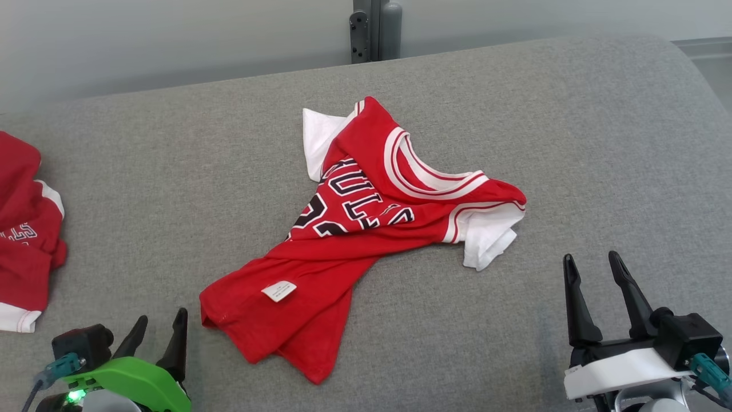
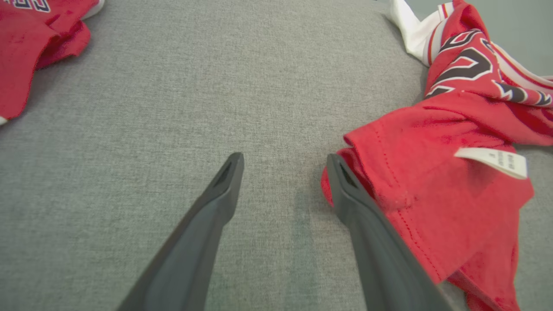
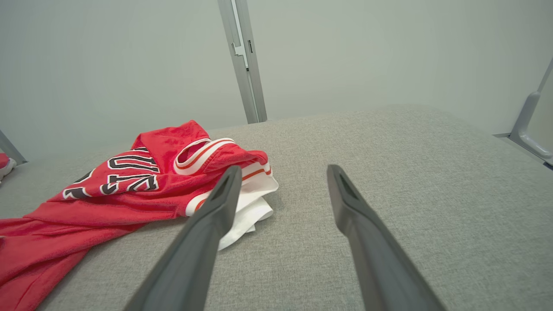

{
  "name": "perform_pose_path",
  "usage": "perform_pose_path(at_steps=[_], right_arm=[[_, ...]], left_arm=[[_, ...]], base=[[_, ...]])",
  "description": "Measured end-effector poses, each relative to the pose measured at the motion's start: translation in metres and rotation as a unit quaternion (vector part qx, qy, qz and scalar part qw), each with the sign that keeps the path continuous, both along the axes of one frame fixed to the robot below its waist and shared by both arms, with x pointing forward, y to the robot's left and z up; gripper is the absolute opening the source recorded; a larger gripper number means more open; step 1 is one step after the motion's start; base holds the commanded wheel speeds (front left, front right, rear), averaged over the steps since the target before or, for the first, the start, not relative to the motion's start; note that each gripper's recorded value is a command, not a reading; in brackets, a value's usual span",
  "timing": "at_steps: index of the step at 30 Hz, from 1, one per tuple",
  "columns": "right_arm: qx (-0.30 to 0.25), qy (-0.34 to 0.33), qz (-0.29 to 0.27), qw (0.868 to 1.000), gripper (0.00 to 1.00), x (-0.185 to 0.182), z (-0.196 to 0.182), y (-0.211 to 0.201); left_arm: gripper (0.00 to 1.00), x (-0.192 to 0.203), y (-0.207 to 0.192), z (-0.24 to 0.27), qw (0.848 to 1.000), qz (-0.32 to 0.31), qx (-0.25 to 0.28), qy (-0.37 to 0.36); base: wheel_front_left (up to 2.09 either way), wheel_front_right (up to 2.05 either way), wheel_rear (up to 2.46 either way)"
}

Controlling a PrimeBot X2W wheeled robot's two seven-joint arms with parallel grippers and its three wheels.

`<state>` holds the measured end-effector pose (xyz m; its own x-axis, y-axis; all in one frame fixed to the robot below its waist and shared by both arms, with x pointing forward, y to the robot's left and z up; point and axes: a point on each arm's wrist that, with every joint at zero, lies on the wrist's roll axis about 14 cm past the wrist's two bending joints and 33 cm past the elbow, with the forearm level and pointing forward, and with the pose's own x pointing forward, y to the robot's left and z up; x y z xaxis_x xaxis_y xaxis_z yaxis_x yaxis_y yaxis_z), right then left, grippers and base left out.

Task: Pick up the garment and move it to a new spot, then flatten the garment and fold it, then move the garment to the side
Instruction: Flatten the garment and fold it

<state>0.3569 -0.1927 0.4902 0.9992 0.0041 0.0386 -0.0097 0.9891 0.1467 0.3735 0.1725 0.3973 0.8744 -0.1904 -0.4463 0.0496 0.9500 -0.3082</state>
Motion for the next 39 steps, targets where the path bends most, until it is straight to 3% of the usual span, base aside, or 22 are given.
perform_pose_path(at_steps=[2, 4, 9, 20, 21, 22, 24, 30, 34, 36, 39], right_arm=[[-0.002, 0.000, 0.001, 1.000, 1.00, 0.000, 0.000, 0.000], [-0.003, 0.000, 0.004, 1.000, 1.00, 0.002, 0.000, 0.002], [-0.004, 0.003, 0.011, 1.000, 1.00, 0.005, -0.002, 0.006], [-0.006, 0.005, 0.003, 1.000, 1.00, 0.003, -0.003, 0.001], [-0.006, 0.005, 0.002, 1.000, 1.00, 0.003, -0.003, 0.001], [-0.006, 0.005, 0.002, 1.000, 1.00, 0.003, -0.004, 0.001], [-0.005, 0.006, 0.003, 1.000, 1.00, 0.003, -0.004, 0.001], [-0.005, 0.003, 0.003, 1.000, 1.00, 0.002, -0.002, 0.002], [-0.005, 0.004, 0.004, 1.000, 1.00, 0.003, -0.003, 0.002], [-0.005, 0.004, 0.004, 1.000, 1.00, 0.003, -0.003, 0.002], [-0.005, 0.004, 0.004, 1.000, 1.00, 0.003, -0.003, 0.002]], left_arm=[[1.00, 0.001, 0.008, 0.003, 1.000, 0.024, -0.009, -0.006], [1.00, 0.005, 0.004, 0.010, 0.997, 0.048, -0.051, -0.015], [1.00, 0.002, -0.030, 0.015, 0.992, 0.033, -0.119, -0.007], [1.00, -0.009, -0.061, 0.010, 0.990, -0.006, -0.136, 0.026], [0.63, -0.010, -0.064, 0.011, 0.990, -0.011, -0.137, 0.027], [0.46, -0.010, -0.064, 0.011, 0.990, -0.011, -0.136, 0.026], [0.41, -0.010, -0.064, 0.011, 0.991, -0.013, -0.131, 0.028], [0.44, -0.012, -0.063, 0.017, 0.992, -0.019, -0.121, 0.025], [0.34, -0.016, -0.066, 0.018, 0.992, -0.024, -0.122, 0.029], [0.02, -0.016, -0.067, 0.020, 0.992, -0.026, -0.124, 0.028], [0.00, -0.015, -0.068, 0.023, 0.991, -0.029, -0.126, 0.024]], base=[[0.00, 0.00, 0.00], [0.00, 0.00, 0.00], [0.00, 0.00, 0.00], [0.00, 0.00, 0.00], [0.00, 0.00, 0.00], [0.00, 0.00, 0.00], [0.00, 0.00, 0.00], [0.00, 0.00, 0.00], [0.00, 0.00, 0.00], [0.00, 0.00, 0.00], [0.00, 0.00, 0.00]])
